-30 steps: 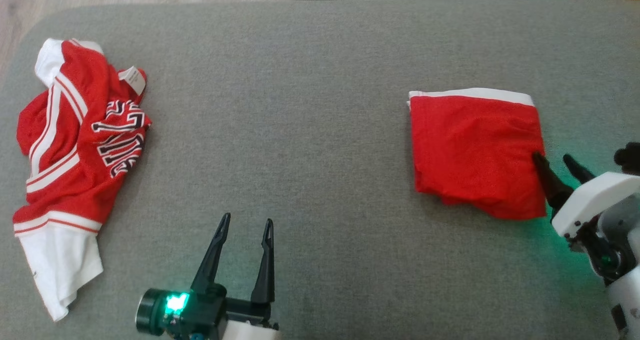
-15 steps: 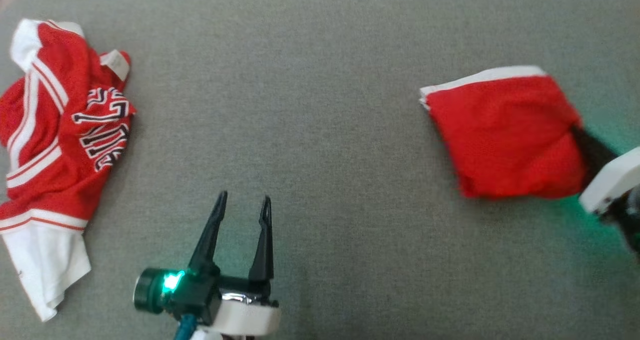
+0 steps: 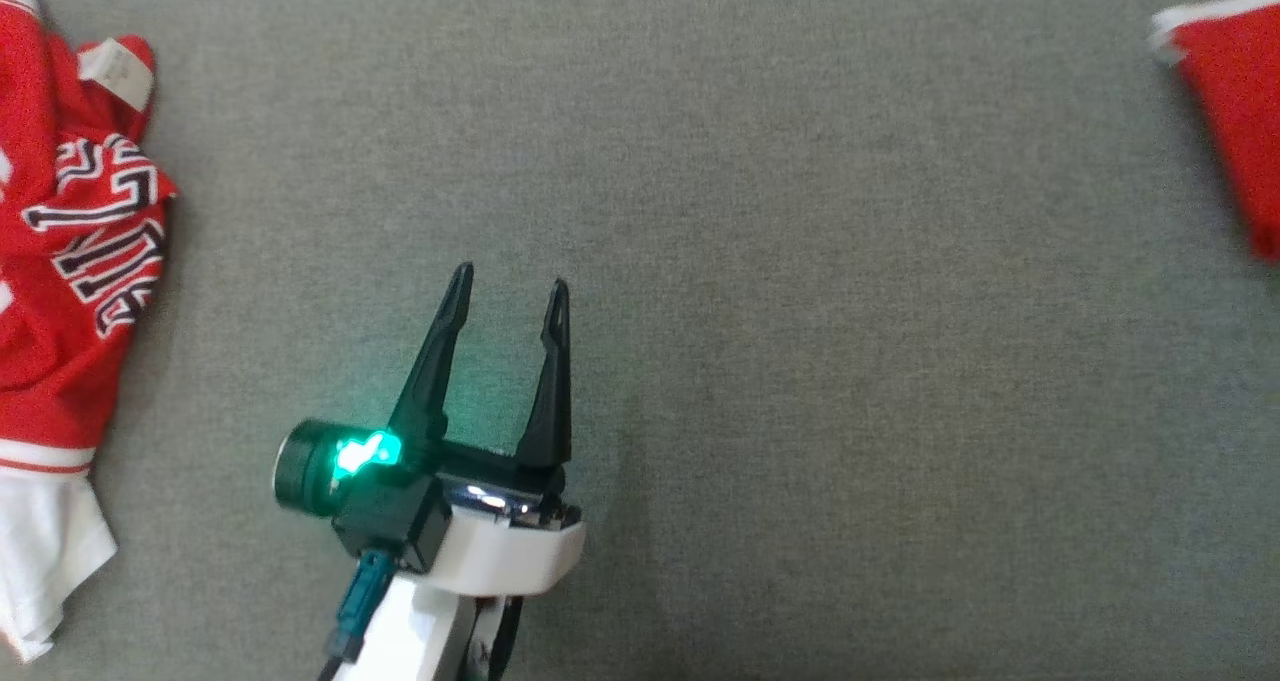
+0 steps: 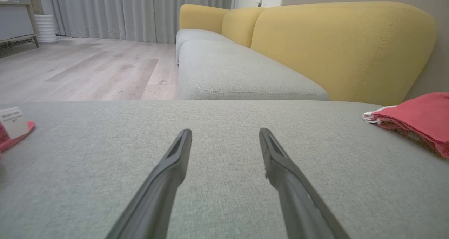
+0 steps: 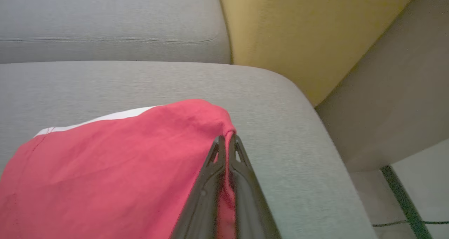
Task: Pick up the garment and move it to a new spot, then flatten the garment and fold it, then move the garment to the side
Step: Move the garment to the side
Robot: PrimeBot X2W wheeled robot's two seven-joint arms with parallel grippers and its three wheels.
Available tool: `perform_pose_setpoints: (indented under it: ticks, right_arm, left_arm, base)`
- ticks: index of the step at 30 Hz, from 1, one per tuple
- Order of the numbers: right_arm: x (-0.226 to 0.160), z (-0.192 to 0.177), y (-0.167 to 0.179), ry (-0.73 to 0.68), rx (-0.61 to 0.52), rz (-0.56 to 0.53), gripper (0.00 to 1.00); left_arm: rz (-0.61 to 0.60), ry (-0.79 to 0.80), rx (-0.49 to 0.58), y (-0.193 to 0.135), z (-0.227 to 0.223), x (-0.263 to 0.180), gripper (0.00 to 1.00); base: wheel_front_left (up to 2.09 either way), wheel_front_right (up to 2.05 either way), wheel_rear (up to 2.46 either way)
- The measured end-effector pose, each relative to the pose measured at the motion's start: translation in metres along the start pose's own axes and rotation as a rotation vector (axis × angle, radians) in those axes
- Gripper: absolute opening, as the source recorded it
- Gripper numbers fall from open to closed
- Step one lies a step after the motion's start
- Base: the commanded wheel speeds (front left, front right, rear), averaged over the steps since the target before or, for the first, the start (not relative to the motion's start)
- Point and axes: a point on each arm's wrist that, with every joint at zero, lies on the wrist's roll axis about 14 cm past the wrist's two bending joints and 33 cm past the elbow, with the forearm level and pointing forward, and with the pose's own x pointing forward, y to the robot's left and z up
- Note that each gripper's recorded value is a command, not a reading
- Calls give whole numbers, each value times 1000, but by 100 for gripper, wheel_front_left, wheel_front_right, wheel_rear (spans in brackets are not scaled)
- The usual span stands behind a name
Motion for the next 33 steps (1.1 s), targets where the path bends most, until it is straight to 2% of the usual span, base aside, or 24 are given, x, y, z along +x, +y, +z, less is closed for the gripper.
perform_pose_setpoints:
  ticks: [6,10,11,12,15,18,20,27,33]
  right_arm:
    - [4,5,-55,11,-31,-151,0]
    - [7,9,-57,10,-57,-165,0]
    - [7,10,-60,7,-92,-181,60]
    - [6,12,-65,5,-122,-202,100]
    - [4,17,-61,-13,-180,-228,100]
    - [0,20,-42,-36,-243,-218,100]
    - [-3,20,-22,-57,-246,-193,100]
    - [-38,-1,88,-128,-62,49,100]
    - [-90,-7,153,-238,94,225,100]
  left_arm:
    - [-21,-4,7,2,-5,18,100]
    - [-17,1,6,4,-10,23,100]
    - [-18,5,4,4,-11,24,100]
    - [-23,8,4,4,-12,24,100]
    - [-26,0,13,3,-9,24,100]
    - [-22,-15,24,4,-1,21,100]
    - [-18,-29,38,4,6,17,100]
    - [37,-30,60,5,18,-25,100]
    - [129,-37,53,16,24,-67,100]
  base:
    - [0,0,0]
    - [0,0,0]
    - [0,0,0]
    - [0,0,0]
    - [0,0,0]
    - [0,0,0]
    - [0,0,0]
    - [0,0,0]
    - [0,0,0]
